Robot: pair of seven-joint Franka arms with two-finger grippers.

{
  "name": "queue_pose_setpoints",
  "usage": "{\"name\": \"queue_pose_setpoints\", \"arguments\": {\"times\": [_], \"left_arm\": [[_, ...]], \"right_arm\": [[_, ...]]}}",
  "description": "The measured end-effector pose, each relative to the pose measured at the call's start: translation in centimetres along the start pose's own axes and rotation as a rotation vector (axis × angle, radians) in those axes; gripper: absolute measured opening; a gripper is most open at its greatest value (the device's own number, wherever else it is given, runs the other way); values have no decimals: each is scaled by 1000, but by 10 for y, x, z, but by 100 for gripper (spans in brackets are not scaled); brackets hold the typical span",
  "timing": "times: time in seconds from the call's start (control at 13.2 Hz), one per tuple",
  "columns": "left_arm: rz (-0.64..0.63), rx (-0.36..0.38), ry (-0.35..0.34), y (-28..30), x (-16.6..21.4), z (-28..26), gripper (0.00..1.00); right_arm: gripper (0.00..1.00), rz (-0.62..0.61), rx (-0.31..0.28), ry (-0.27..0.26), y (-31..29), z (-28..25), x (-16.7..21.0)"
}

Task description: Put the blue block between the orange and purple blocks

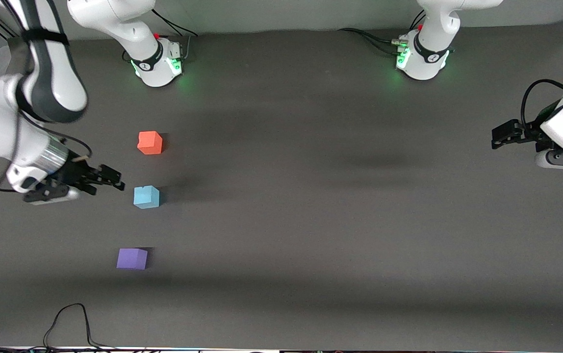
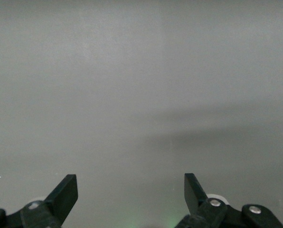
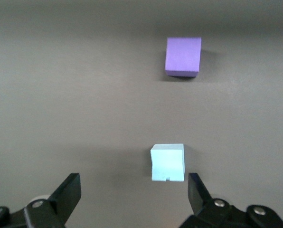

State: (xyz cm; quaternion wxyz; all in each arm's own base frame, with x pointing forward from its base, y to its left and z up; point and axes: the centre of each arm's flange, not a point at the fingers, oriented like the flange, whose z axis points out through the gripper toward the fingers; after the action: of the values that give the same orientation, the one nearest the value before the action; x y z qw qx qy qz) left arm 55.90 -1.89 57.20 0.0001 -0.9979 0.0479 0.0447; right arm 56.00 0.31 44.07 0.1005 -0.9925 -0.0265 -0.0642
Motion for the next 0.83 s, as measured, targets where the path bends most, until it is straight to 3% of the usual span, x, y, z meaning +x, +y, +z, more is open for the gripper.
{"name": "queue_pose_setpoints", "arguments": {"times": [0.53,0.83], "left_arm": [[0,0,0,0,0,0,100],[0,0,1,0,0,0,100]], "right_arm": [[100,-40,-35,-41,-32,-172,7],[100,-57,-89,-60,-36,-209,3]]}}
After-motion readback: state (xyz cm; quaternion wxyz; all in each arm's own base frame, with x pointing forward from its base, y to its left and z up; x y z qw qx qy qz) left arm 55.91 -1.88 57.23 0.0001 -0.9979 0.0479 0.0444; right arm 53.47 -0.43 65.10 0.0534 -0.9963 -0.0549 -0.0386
